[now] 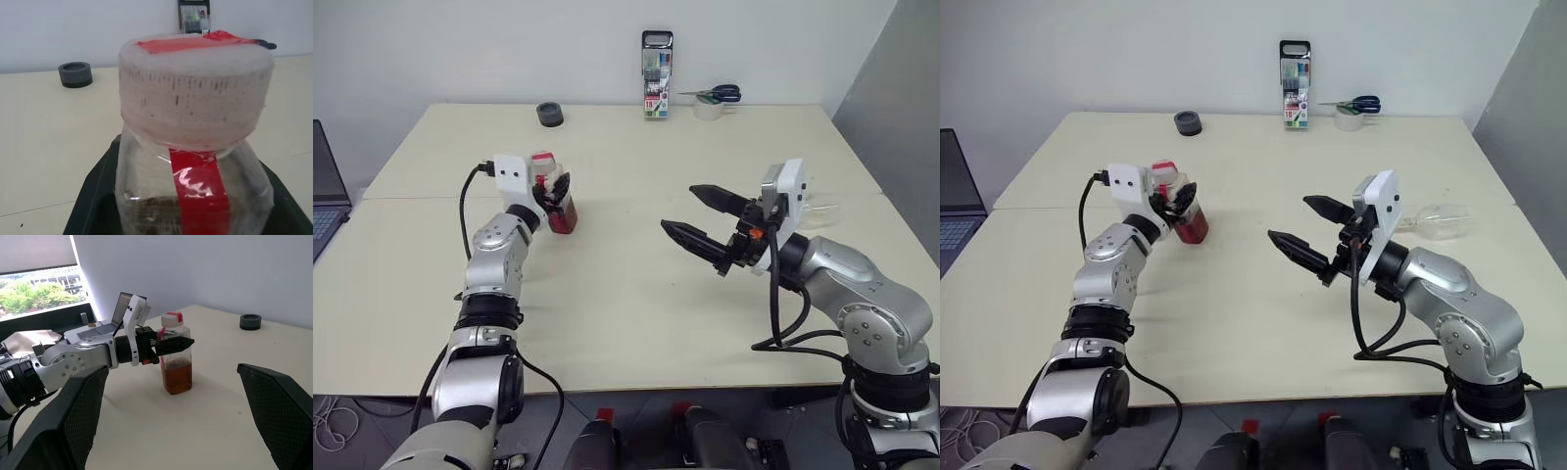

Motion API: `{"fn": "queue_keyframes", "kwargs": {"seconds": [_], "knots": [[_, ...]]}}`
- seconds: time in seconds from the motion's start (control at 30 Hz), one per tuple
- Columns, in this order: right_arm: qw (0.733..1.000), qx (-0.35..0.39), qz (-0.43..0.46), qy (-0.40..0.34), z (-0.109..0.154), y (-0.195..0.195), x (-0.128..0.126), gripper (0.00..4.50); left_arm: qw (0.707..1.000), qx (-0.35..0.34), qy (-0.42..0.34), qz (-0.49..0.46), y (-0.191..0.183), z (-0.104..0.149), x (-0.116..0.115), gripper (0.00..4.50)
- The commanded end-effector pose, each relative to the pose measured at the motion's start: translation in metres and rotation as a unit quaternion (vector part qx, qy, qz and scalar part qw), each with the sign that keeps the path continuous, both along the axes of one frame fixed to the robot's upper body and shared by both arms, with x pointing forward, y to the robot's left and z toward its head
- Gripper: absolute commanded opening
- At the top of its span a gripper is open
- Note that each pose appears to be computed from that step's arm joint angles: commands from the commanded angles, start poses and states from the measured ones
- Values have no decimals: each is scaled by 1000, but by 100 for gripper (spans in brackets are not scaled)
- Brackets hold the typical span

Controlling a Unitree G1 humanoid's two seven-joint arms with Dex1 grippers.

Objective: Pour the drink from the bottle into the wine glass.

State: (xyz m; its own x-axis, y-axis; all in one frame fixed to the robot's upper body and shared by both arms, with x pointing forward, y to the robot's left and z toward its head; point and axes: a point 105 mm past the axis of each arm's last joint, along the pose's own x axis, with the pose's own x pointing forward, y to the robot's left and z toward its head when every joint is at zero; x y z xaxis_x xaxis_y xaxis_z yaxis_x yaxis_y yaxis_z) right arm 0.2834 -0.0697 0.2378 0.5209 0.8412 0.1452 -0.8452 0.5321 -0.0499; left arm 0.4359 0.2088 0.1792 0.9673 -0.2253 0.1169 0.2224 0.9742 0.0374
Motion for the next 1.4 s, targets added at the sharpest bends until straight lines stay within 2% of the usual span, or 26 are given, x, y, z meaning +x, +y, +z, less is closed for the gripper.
{"fn": "queue_keyframes", "kwargs": {"seconds": [0.03, 0.2, 0.4, 0.57, 0.7, 1.07, 1.4], "knots": [[1000, 8, 9, -26, 10, 3, -6, 450, 999, 6, -32, 7, 6, 21, 0, 184], [999, 7, -13, -40, 14, 0, 1, 450, 998, 37, -40, -20, -6, 28, -6, 184], [998, 4, -40, -51, 26, 1, 10, 450, 984, 78, -58, -151, -54, 52, -24, 184], [998, 16, -27, -49, 41, 5, 17, 450, 946, 112, -57, -297, -107, 55, -51, 184], [998, 23, -29, -54, 49, 10, 22, 450, 921, 118, -61, -367, -132, 61, -65, 184], [997, 4, -42, -59, 37, 24, 27, 450, 903, 82, -67, -417, -163, 70, -73, 184], [997, 8, -44, -59, 36, 30, 34, 450, 890, 90, -52, -443, -168, 61, -87, 184]]}}
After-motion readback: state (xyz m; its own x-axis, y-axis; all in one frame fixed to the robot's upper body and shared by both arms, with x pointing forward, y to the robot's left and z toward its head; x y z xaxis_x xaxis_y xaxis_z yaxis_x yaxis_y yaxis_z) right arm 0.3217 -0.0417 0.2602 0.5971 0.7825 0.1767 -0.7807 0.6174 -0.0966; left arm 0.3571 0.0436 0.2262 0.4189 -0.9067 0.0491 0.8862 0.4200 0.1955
